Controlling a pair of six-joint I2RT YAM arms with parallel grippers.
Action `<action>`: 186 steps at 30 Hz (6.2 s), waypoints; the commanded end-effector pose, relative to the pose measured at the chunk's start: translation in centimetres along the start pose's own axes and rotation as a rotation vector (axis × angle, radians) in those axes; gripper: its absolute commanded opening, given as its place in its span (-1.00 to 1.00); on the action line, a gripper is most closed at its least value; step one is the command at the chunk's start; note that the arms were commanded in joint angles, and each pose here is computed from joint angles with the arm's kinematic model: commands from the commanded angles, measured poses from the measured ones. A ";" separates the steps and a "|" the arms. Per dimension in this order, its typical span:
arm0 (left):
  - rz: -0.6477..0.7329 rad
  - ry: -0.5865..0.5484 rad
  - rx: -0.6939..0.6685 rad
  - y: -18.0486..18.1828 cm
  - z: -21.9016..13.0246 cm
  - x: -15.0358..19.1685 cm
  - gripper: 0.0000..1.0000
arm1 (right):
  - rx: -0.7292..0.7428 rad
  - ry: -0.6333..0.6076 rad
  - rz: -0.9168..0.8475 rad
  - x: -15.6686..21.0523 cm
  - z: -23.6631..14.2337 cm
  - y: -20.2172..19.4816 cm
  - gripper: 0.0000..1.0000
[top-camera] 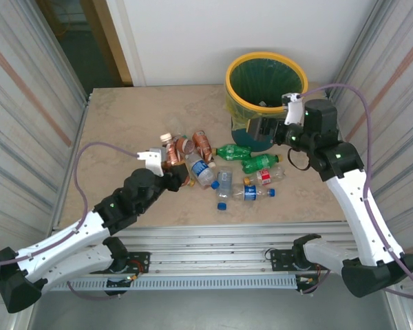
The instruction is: Put the plastic bottles in the bin
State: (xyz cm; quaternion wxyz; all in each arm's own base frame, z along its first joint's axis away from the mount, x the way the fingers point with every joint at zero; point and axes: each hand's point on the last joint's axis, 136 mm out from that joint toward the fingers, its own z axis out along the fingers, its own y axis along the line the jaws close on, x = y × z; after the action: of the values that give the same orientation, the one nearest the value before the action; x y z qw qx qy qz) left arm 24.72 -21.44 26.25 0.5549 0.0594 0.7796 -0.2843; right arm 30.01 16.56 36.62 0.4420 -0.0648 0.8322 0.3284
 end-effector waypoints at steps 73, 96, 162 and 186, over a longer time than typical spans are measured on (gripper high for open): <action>0.259 -0.337 0.289 -5.1 -5.2 -6.9 0.98 | 0.001 -0.128 -0.323 -6.1 3.6 10.6 -1.00; 0.253 -0.325 0.228 -3.7 -5.2 -6.3 0.98 | 0.291 -0.417 -0.175 -19.8 -1.5 -2.5 -1.00; -0.292 0.170 -0.601 14.0 -0.4 2.1 0.98 | 0.626 0.060 -0.142 -10.4 4.7 -11.0 0.96; -0.500 0.578 -0.777 17.5 8.4 12.6 0.84 | 0.626 -0.006 -0.047 -2.8 -0.6 -10.4 0.96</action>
State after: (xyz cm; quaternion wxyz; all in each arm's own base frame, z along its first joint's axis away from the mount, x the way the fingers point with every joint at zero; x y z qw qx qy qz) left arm 33.91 -13.55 6.81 0.2371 -0.2474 0.9371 -0.0657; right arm 35.51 7.56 33.44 0.4396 0.0447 0.8963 0.0371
